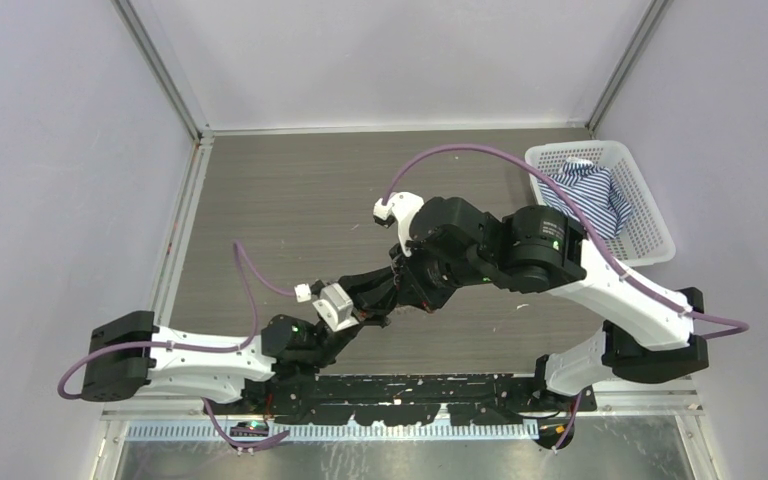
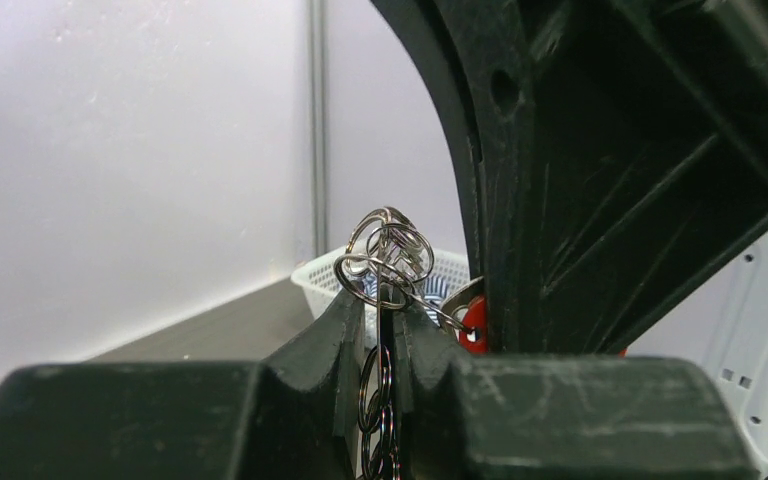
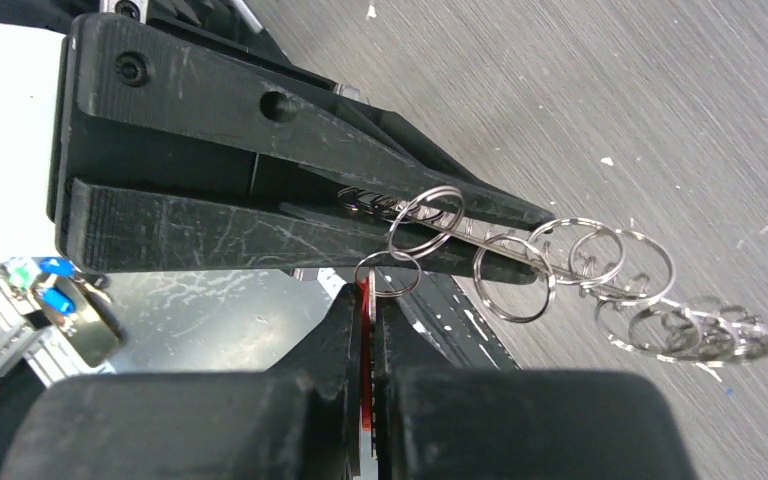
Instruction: Remove the keys from the keyring
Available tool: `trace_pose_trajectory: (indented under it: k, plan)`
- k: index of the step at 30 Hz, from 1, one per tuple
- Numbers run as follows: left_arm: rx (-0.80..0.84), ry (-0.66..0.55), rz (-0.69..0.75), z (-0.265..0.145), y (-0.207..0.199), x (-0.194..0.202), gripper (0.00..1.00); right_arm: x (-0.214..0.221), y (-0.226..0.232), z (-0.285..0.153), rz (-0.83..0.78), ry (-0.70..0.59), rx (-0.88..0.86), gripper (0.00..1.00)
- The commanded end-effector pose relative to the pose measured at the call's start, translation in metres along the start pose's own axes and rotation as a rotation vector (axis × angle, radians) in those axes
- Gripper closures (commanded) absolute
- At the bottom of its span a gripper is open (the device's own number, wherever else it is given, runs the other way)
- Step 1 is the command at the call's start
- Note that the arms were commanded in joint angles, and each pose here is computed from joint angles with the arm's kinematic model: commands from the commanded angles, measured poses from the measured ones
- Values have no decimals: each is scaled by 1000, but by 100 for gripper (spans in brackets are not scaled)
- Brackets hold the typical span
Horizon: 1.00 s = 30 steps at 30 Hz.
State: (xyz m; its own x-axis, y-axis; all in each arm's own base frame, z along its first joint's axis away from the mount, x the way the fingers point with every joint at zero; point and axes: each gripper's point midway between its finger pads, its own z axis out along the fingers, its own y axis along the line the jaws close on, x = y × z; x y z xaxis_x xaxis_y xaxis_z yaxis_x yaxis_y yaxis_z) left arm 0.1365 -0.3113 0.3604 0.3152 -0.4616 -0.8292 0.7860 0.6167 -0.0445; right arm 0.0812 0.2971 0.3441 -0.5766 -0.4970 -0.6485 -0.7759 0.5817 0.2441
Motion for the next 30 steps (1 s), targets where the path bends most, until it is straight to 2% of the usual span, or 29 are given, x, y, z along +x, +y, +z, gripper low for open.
trace_pose_trajectory:
  k: [1, 13, 21, 30]
  plan:
    - [-199, -144, -66, 18, 35, -47, 100, 14, 24, -4, -60, 67, -73, 99]
    - [-123, -245, -152, 4, 34, -82, 99, 27, -1, -2, -54, 44, 65, 99]
    - [-76, -295, -193, -4, 31, -99, 99, 33, -2, 5, -35, 48, 70, 99]
    - [-29, -272, -154, -6, 23, -91, 99, 15, -27, -10, -42, -53, 199, 99]
